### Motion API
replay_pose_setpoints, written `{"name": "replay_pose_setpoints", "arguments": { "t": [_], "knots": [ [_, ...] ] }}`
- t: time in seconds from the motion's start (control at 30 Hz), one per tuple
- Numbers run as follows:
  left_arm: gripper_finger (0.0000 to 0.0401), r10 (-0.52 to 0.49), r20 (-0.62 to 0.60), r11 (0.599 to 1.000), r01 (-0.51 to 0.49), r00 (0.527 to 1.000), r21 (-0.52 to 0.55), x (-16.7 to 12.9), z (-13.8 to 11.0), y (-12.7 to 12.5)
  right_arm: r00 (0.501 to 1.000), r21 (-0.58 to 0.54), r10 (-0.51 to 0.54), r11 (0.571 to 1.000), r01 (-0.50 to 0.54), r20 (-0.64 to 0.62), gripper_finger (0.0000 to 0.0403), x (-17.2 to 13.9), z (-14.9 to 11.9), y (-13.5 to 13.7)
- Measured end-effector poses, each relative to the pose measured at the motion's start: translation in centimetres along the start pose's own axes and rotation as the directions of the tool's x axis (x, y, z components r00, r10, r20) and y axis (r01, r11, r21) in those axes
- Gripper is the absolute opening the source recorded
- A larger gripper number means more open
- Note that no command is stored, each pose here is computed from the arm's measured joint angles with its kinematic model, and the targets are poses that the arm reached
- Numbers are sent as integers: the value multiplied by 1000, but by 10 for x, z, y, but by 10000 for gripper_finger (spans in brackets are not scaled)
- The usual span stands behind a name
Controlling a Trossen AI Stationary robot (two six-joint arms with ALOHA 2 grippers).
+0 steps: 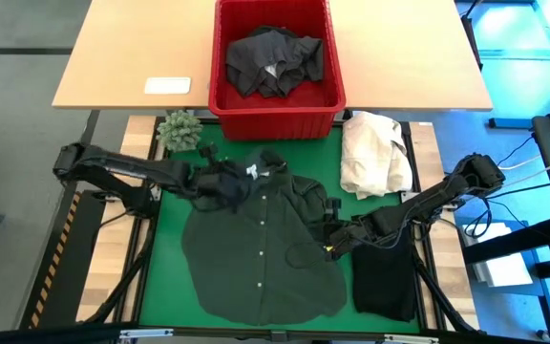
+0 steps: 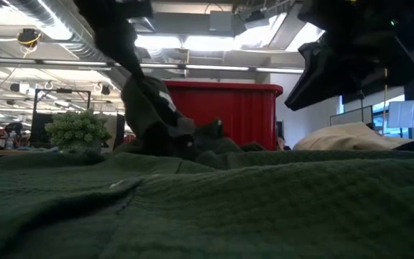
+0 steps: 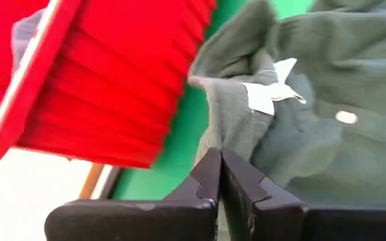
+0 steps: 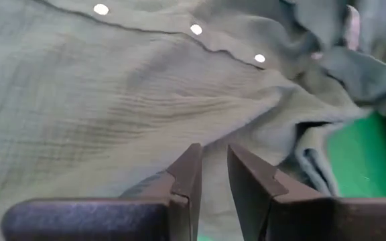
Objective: Fold laundry
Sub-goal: Fold the green polo shirt
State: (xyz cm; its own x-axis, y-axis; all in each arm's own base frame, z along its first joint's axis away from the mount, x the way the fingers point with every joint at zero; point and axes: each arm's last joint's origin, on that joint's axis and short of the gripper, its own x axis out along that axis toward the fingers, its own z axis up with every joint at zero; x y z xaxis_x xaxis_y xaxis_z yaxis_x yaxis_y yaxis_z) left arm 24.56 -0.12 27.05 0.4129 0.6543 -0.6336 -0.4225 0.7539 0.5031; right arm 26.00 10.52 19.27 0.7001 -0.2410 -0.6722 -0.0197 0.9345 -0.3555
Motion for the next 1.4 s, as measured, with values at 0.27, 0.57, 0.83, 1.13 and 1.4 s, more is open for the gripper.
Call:
{"name": "replay_pose_setpoints", "arguments": {
  "t": [0.27, 0.57, 0.83, 1.13, 1.4],
  "knots": [
    [10, 161, 9, 987, -161, 987, 16, -9, -6, 14, 1000, 10, -6, 1000, 5, 17, 72, -5, 13, -2],
    [113, 96, -43, 994, -98, 994, -40, 37, 8, 54, 1000, 37, -1, 999, 0, 19, 72, -6, 14, -2],
    [182, -75, 44, 987, 80, 996, -141, 50, 15, 75, 999, 33, -43, 999, 43, 14, 72, -6, 13, -4],
    [167, -466, 84, 882, 470, 881, -33, 11, 13, -6, 1000, 60, 18, 998, -18, -6, 72, 0, 13, -11],
    [163, -619, 31, 786, 619, 785, 11, -32, -10, -76, 948, 54, 316, 947, -315, -16, 16, -3, 12, 0]
  ]
}}
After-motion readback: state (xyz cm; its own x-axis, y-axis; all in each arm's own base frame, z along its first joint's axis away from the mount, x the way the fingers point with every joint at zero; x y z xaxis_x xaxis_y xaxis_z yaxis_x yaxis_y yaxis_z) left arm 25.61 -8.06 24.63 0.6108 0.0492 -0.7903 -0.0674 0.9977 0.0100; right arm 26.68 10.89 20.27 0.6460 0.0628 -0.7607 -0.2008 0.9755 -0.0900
